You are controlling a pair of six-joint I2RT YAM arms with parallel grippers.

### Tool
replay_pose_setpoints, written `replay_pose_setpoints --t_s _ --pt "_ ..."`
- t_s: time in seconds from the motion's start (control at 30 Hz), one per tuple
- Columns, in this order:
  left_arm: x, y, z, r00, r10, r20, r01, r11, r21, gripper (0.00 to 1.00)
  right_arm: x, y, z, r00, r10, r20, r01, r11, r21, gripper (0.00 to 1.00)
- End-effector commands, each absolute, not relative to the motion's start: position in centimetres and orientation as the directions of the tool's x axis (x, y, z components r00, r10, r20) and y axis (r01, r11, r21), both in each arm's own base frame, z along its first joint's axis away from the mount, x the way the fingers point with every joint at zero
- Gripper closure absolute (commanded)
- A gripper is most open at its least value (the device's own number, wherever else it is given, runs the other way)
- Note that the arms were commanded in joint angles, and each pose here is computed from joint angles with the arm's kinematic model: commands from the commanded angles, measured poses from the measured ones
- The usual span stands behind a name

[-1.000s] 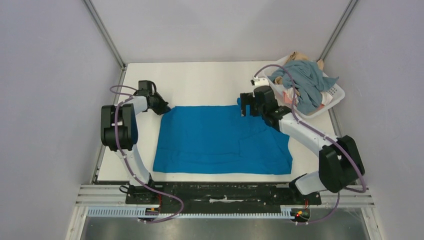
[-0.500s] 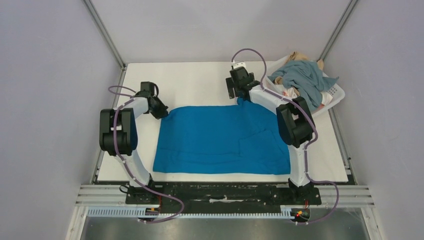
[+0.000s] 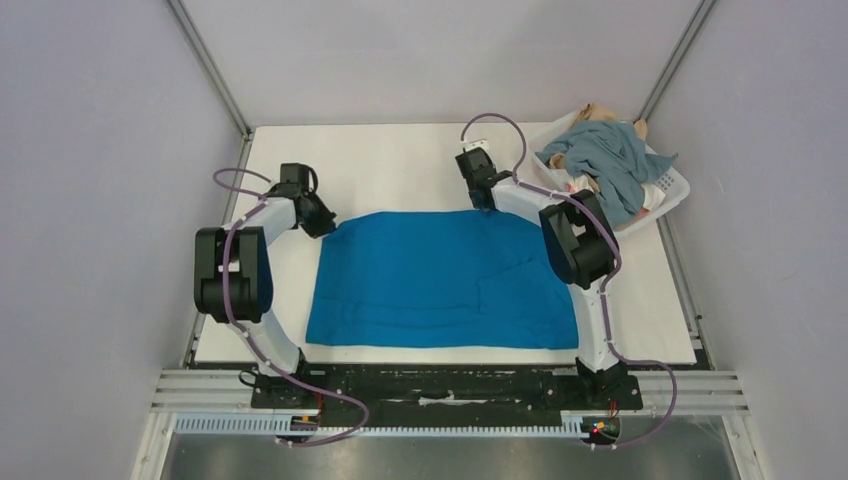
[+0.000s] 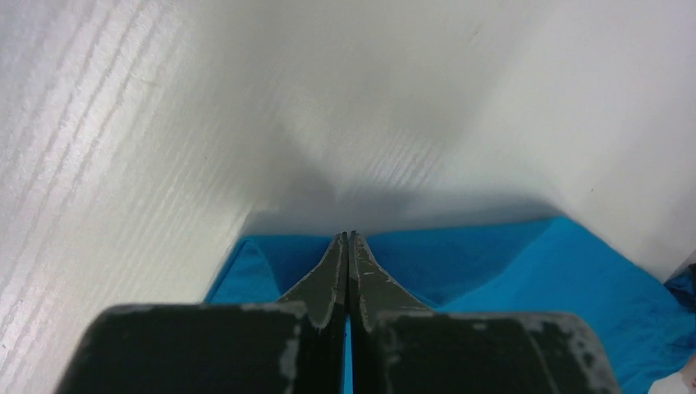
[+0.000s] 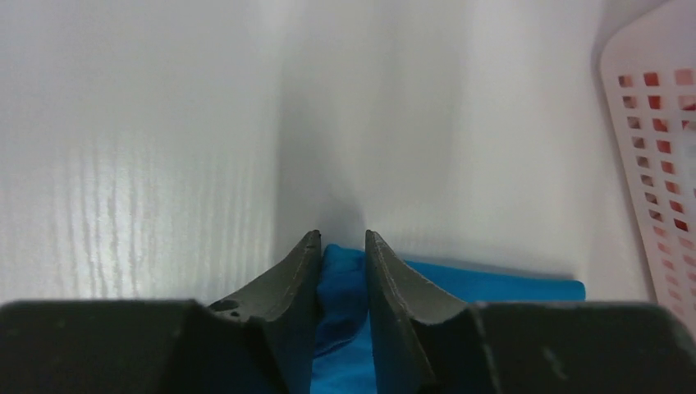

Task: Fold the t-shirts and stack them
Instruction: Grab the side of the flattened tshirt furthest away from the robot with both arms, then fold the other side of the tshirt into a rectangle

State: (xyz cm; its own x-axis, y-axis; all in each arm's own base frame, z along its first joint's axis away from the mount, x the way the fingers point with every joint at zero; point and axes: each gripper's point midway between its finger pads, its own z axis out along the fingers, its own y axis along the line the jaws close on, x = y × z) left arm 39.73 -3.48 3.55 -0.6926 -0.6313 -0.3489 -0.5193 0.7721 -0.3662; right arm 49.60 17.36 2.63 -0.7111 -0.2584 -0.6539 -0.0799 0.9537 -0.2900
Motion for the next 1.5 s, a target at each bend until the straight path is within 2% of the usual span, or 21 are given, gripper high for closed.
replay_pose_setpoints --t_s 0.0,0.2,0.3,0.57,0.87,1.2,1.3,1.47 --pt "39.0 -4.5 4.8 -0.725 -0.562 -0.4 -0.445 0.824 -0.35 0.98 49.2 15.6 5.3 -0.689 -0.231 -0.687 0.002 0.947 -0.321 0.76" --pt "38.8 -5.1 6.1 -0.724 -0.542 -0.427 -0.408 0.835 -0.369 0.98 48.8 15.3 7.8 -0.628 -0.202 -0.751 0.029 0.959 -0.282 0.95" --pt "38.4 -5.1 6.7 -0.714 -0.543 -0.442 -0.406 0.835 -0.37 0.98 47.4 15.1 9.1 -0.597 -0.155 -0.787 0.042 0.974 -0.223 1.0" --pt "36.0 -4.6 8.0 -0.669 -0.559 -0.49 -0.409 0.827 -0.386 0.98 41.1 14.4 9.2 -0.612 -0.05 -0.789 0.053 0.993 -0.104 0.99" --pt "32.8 -4.4 7.5 -0.611 -0.608 -0.507 -0.43 0.793 -0.432 0.98 34.9 13.1 8.0 -0.649 -0.042 -0.76 0.105 0.984 -0.145 0.96" --pt "28.4 -1.3 8.2 -0.463 -0.672 -0.578 -0.551 0.729 -0.406 0.98 29.4 12.2 6.8 -0.67 -0.031 -0.742 0.155 0.971 -0.181 0.92" --pt "27.1 -0.8 7.9 -0.438 -0.68 -0.588 -0.57 0.716 -0.403 0.98 27.5 12.3 5.9 -0.686 -0.025 -0.727 0.154 0.972 -0.179 0.89" --pt "25.2 0.3 6.4 -0.43 -0.69 -0.582 -0.632 0.691 -0.352 0.98 24.0 12.3 4.5 -0.726 -0.017 -0.687 0.142 0.974 -0.174 0.76"
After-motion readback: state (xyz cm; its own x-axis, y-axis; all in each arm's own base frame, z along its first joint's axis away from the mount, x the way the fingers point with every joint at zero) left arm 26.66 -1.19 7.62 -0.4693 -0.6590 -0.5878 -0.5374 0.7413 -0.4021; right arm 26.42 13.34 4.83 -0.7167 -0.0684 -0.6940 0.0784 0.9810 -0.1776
